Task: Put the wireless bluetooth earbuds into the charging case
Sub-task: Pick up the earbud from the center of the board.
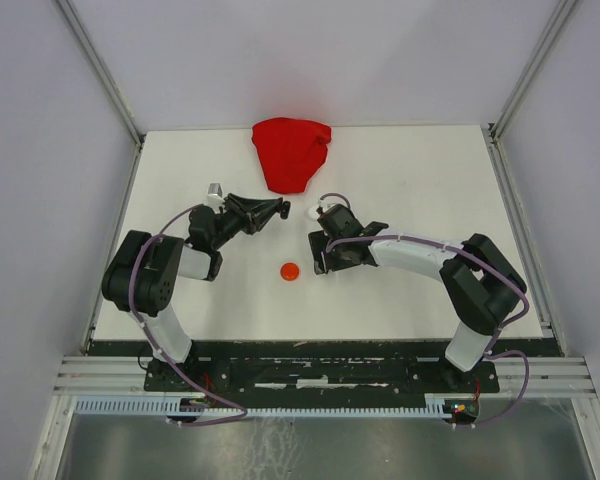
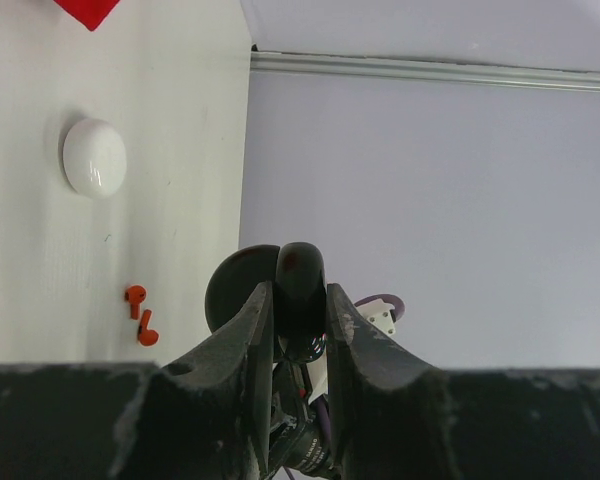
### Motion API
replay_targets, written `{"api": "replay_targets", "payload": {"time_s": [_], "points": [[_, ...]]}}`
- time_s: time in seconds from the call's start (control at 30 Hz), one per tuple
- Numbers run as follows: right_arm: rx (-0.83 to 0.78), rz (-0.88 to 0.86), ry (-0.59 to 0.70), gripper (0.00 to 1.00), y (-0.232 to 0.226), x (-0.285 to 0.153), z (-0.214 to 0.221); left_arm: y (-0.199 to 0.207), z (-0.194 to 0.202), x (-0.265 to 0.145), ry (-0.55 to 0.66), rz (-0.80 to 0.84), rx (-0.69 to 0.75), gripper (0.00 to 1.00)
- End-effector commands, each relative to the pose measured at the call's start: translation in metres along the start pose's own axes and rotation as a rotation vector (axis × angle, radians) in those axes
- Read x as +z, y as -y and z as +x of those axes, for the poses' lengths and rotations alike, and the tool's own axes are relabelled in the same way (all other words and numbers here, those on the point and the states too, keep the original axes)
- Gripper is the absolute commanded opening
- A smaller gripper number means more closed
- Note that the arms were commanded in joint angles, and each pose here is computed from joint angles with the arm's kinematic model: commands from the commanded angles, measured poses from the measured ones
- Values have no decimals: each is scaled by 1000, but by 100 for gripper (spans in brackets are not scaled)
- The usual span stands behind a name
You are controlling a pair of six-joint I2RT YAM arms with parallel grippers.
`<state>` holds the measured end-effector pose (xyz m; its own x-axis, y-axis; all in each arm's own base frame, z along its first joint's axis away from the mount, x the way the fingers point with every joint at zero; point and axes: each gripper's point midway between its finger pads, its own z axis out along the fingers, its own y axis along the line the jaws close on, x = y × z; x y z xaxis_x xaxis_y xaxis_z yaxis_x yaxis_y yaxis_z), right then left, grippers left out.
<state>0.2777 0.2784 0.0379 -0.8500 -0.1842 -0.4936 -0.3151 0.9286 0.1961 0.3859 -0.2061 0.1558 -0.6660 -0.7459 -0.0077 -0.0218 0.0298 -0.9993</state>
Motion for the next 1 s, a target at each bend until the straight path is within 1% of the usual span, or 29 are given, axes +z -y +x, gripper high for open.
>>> {"api": "replay_targets", "payload": {"time_s": [0.0, 0.97], "points": [[22, -44, 49, 73, -13, -3, -11, 22, -2, -5, 8, 81, 65, 3], [25, -38, -2, 73, -11, 13, 6, 24, -3, -7, 7, 94, 58, 3]]}}
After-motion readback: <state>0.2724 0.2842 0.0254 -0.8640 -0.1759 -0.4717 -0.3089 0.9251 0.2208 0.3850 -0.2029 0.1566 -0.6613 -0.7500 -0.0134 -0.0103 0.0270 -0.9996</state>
